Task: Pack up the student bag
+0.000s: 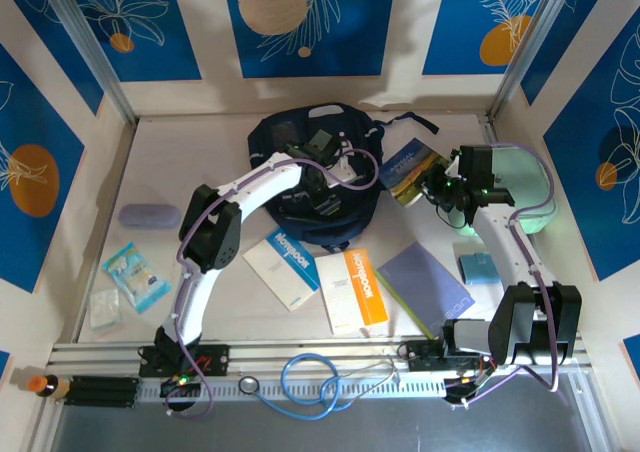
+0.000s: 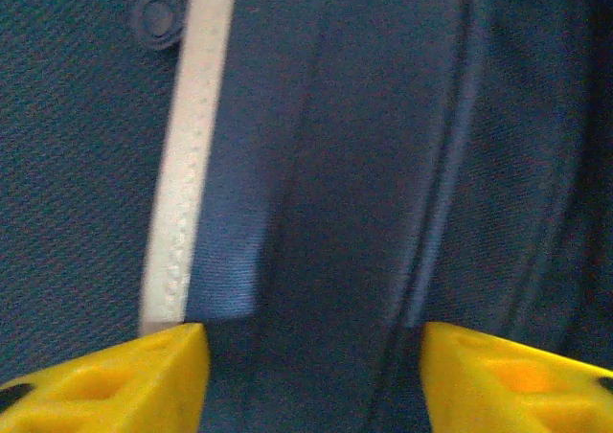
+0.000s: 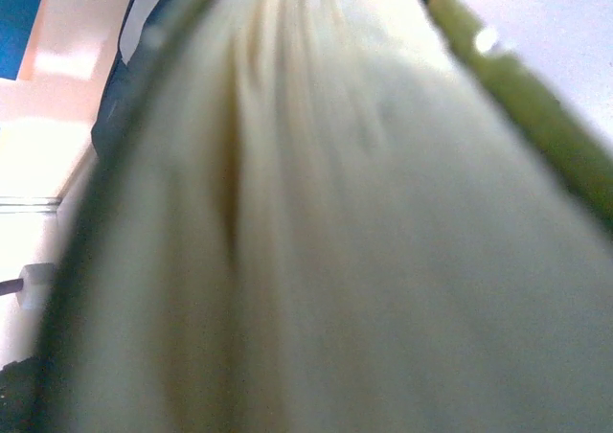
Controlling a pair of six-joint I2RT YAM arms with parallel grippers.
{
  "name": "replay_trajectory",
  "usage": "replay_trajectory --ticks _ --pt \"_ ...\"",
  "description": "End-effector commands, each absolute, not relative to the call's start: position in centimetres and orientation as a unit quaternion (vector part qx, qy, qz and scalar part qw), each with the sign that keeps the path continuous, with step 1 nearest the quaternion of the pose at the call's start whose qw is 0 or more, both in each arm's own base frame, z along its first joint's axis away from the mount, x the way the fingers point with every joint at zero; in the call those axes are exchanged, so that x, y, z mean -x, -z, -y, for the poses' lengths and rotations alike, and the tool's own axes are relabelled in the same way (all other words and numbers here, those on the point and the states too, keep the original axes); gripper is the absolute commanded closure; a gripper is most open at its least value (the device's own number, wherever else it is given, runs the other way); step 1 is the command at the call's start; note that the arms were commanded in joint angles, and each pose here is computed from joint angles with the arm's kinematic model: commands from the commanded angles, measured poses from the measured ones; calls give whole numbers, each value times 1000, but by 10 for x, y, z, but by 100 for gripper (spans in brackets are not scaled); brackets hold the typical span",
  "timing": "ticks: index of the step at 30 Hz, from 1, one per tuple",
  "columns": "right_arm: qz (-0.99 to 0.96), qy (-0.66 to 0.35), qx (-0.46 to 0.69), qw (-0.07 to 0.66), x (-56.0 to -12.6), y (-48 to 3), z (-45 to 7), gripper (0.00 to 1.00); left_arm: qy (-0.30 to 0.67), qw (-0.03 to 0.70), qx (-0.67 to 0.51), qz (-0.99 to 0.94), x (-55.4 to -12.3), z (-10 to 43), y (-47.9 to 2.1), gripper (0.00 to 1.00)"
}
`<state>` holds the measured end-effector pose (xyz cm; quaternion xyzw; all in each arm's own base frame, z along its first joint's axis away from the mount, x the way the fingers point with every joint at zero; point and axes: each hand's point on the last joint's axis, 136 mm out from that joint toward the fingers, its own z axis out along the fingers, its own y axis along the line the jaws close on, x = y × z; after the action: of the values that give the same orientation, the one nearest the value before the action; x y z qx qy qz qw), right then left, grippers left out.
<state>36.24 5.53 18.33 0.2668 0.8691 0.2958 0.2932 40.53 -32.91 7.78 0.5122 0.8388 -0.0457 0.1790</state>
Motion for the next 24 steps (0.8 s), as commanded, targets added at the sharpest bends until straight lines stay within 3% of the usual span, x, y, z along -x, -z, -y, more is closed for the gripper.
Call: replay_trajectory --ticks 1,8,14,20,24 --pt "-855 -308 -256 329 -367 -204 -55 99 -11 176 -507 -843 -420 319 -63 47" --pt "-853 -305 -260 333 -365 -205 -53 99 -2 158 -530 -833 -408 323 -58 46" --pt "-850 -297 -264 346 -362 -211 -48 99 -3 200 -508 -837 -419 328 -85 72" --pt "-843 -277 -270 374 -353 -224 -39 99 15 260 -483 -836 -424 335 -133 86" --pt "-839 -262 -279 388 -343 -226 -32 99 12 306 -452 -838 -432 332 -166 100"
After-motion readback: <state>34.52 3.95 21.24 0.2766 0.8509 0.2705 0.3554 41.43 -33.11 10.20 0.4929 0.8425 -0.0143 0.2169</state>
